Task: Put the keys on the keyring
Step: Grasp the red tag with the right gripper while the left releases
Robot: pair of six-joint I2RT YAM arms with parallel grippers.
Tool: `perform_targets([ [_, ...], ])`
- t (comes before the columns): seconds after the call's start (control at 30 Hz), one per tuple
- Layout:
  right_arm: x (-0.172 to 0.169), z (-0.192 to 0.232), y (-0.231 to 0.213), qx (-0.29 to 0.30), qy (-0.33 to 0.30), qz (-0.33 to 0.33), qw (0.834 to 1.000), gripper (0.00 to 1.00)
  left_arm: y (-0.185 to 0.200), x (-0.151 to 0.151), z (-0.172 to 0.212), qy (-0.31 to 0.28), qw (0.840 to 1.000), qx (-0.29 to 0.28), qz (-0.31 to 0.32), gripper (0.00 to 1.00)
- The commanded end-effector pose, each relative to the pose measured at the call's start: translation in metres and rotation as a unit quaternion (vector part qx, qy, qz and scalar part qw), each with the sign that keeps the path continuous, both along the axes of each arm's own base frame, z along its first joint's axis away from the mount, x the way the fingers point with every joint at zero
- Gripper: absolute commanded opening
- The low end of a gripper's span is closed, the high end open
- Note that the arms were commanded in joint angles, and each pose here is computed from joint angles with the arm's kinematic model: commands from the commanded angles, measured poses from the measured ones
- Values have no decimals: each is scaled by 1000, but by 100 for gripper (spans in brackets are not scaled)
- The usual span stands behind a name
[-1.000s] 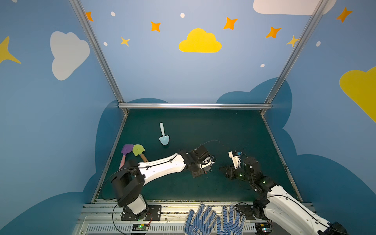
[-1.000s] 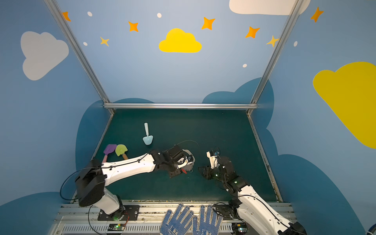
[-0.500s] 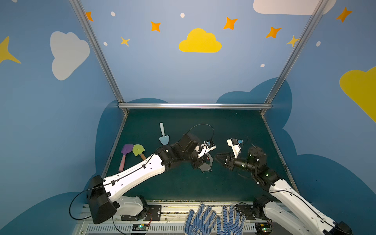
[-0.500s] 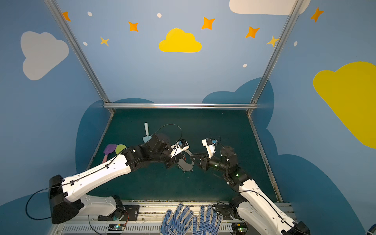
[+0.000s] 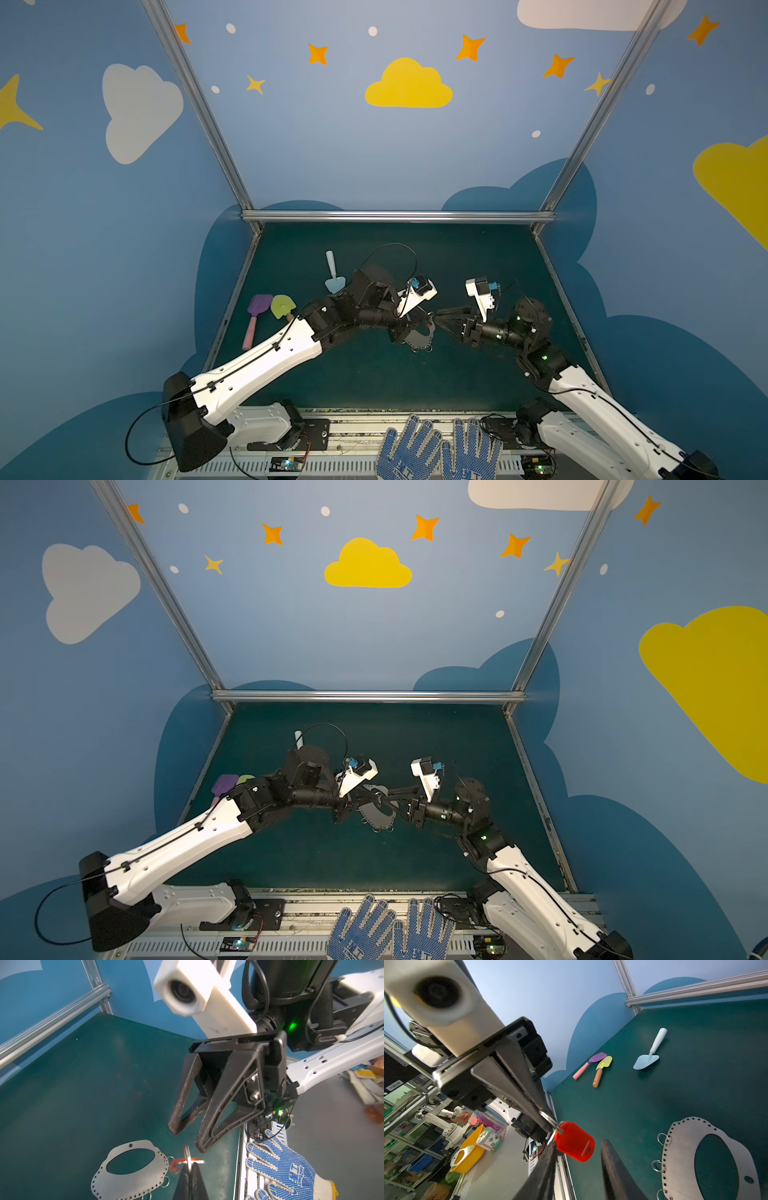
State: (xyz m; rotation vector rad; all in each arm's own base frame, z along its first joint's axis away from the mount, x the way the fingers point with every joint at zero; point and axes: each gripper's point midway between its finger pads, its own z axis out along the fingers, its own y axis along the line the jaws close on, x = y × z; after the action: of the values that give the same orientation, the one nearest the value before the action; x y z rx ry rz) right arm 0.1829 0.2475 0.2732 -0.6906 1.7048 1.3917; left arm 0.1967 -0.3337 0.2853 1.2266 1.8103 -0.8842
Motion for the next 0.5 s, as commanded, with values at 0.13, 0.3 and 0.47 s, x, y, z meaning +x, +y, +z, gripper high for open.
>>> perform_targets([
  [0.13,-7,26,7,39,-31,45,998,32,-2,-11,17,12,999,-43,-25,4],
  [0.3,-11,31,11,46,-33,69,996,31,-3,-14,23,13,998,-55,-33,4],
  [0.47,-19,40,11,53,-43,90,994,22,-2,-18,24,16,997,-58,-40,4],
])
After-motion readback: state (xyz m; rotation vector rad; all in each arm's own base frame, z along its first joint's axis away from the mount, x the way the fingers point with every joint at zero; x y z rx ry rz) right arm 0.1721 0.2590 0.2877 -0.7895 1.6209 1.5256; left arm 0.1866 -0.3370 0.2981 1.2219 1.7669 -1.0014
